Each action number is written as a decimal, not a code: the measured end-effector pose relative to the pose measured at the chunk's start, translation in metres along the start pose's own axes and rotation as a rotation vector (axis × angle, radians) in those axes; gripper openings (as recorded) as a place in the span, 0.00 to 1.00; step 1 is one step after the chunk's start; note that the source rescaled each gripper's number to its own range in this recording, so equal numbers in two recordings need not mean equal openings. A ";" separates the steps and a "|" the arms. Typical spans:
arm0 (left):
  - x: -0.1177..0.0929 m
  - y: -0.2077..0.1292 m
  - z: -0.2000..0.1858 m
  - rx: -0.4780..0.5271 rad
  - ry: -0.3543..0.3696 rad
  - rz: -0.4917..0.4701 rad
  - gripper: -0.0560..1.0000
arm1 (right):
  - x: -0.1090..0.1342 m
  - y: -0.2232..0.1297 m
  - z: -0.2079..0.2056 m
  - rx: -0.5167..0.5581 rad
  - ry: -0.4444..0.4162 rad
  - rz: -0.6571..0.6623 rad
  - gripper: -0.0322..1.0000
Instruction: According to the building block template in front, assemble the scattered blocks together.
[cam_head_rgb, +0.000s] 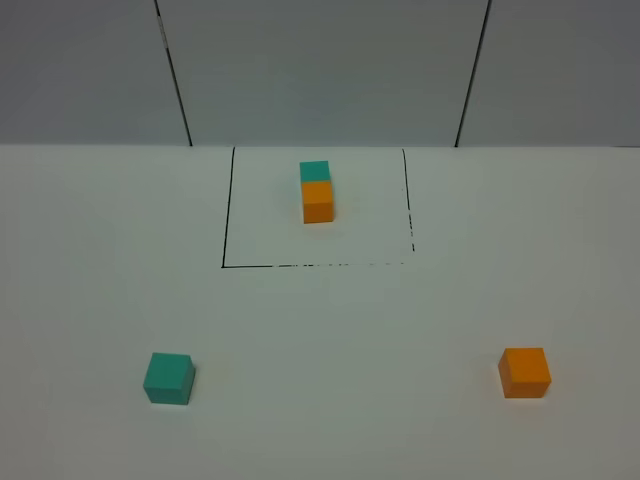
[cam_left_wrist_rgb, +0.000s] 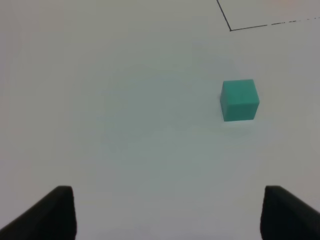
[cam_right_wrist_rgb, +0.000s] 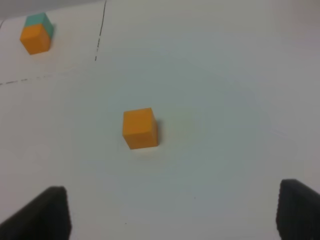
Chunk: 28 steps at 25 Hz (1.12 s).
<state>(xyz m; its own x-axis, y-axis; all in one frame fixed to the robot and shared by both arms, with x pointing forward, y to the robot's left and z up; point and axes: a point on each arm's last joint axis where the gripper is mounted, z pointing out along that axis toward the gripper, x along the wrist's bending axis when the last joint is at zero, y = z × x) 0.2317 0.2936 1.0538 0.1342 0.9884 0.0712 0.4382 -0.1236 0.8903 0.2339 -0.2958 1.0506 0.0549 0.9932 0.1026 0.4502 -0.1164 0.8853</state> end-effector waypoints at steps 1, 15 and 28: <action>0.000 0.000 0.000 0.000 0.000 0.000 0.62 | 0.000 0.000 0.000 0.000 0.000 0.000 0.67; 0.000 0.000 0.000 0.000 0.000 0.000 0.62 | 0.000 0.000 0.000 0.000 0.000 0.000 0.67; 0.000 0.000 0.000 0.002 0.000 0.000 0.62 | 0.000 0.000 0.000 0.000 0.000 0.000 0.67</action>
<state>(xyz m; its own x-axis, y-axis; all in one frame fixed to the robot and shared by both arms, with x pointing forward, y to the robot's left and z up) 0.2323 0.2936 1.0539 0.1343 0.9884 0.0708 0.4403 -0.1235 0.8893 0.2339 -0.2958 1.0506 0.0549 0.9932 0.1026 0.4502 -0.1164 0.8853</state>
